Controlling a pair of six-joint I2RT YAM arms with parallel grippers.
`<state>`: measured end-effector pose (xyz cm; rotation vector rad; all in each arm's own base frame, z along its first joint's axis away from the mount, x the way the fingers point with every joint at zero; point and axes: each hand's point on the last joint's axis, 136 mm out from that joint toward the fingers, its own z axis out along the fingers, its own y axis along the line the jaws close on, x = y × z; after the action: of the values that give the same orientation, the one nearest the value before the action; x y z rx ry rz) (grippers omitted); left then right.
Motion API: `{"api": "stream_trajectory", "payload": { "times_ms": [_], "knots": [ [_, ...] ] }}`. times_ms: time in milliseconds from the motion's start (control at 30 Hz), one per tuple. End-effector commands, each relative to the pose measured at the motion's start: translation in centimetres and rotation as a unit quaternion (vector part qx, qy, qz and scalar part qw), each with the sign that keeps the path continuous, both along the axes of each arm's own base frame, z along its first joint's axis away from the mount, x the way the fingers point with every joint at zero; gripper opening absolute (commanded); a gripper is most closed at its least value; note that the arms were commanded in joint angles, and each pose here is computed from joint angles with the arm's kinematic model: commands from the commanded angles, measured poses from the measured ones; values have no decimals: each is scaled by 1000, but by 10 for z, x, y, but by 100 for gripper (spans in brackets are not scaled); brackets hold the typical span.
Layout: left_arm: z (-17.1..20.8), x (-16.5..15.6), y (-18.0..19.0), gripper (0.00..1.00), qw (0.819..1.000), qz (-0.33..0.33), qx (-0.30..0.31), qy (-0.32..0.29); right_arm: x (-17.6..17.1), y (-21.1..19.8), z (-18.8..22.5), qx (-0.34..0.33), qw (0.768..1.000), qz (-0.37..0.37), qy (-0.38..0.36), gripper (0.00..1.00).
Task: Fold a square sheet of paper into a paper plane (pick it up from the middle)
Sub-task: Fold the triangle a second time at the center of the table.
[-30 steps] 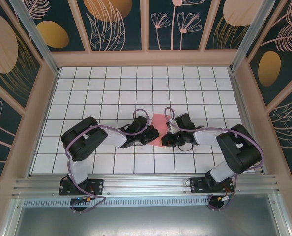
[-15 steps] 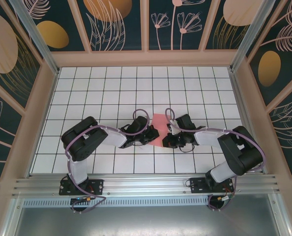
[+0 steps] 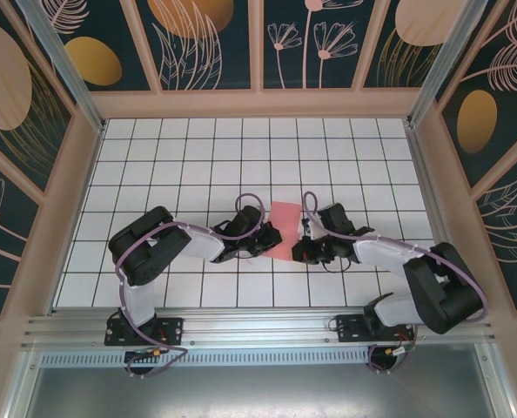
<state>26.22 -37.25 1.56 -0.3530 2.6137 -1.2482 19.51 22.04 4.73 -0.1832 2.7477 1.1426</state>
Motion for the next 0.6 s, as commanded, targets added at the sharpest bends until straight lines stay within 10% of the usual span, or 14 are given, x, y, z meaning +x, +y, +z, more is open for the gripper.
{"api": "stream_trajectory", "payload": {
  "times_ms": [0, 567],
  "knots": [
    [-36, -17, 22, 7, 997, 1, 61, 37, 22, 8, 36, 49, 998, -31, -26, 6],
    [-29, -14, 18, 8, 998, 1, 50, 29, 21, 14, -20, 15, 999, -10, 45, 6]
  ]
}}
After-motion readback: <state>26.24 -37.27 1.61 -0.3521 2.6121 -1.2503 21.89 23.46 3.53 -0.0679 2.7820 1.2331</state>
